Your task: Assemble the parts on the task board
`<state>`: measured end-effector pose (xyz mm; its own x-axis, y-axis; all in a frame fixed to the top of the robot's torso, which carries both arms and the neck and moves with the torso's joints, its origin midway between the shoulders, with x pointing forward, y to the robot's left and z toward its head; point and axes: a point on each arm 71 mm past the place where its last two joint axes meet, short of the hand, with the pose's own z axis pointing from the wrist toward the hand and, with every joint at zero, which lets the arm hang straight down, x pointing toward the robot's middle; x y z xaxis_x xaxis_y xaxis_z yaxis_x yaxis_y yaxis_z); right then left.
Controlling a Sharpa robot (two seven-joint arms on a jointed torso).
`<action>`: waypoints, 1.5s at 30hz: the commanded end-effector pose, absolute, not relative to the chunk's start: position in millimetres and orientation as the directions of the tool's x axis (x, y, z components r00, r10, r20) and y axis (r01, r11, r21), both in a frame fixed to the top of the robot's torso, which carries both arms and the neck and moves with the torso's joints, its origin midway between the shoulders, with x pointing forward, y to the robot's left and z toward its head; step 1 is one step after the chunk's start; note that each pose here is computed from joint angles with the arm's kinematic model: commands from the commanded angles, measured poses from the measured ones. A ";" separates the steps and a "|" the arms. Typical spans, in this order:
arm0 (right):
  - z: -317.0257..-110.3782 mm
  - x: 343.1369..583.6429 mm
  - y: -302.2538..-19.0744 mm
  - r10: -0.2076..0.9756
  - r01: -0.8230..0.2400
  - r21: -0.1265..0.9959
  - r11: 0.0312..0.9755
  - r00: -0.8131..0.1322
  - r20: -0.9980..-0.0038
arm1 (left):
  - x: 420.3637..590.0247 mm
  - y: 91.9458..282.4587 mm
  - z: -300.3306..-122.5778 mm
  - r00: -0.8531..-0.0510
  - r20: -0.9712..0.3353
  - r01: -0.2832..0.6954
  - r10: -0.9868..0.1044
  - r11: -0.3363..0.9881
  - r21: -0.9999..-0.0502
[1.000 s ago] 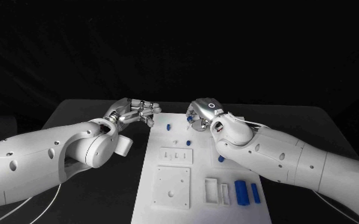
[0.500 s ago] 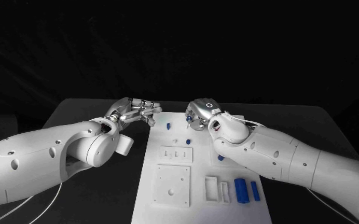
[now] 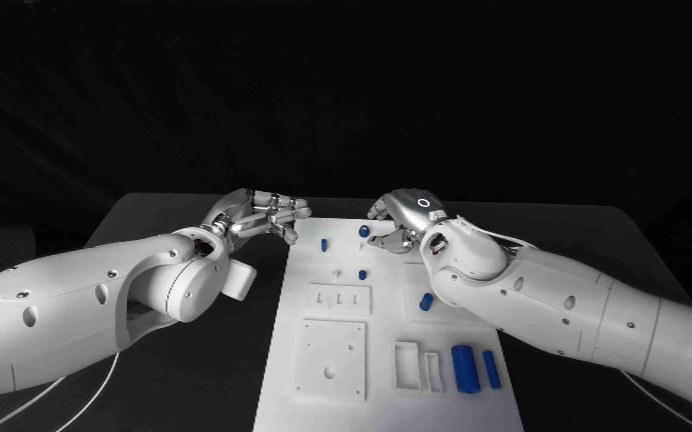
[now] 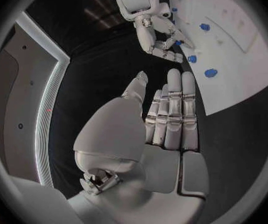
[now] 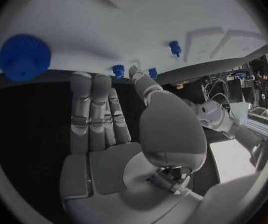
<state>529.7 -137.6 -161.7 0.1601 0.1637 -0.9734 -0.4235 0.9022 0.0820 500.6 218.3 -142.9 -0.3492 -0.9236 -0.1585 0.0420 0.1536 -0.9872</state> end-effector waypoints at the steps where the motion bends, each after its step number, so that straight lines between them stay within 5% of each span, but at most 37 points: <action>1: -151.0 526.1 -147.5 0.213 -0.420 0.128 0.899 0.162 -0.963 | 501.3 219.0 -141.1 -0.356 -0.159 0.050 -0.921 0.151 -0.987; 9: -133.1 522.2 -189.1 0.240 -0.385 0.173 0.907 0.134 -0.961 | 504.5 224.5 -141.4 -0.343 -0.162 0.051 -0.925 0.154 -0.987; 19: -139.8 530.0 -225.8 0.197 -0.314 0.173 0.934 0.048 -0.979 | 506.3 227.0 -141.6 -0.339 -0.163 0.053 -0.927 0.155 -0.987; 45: -161.3 543.7 -227.4 0.142 -0.256 0.149 0.955 -0.045 -0.989 | 509.7 226.9 -144.0 -0.341 -0.166 0.044 -0.925 0.161 -0.986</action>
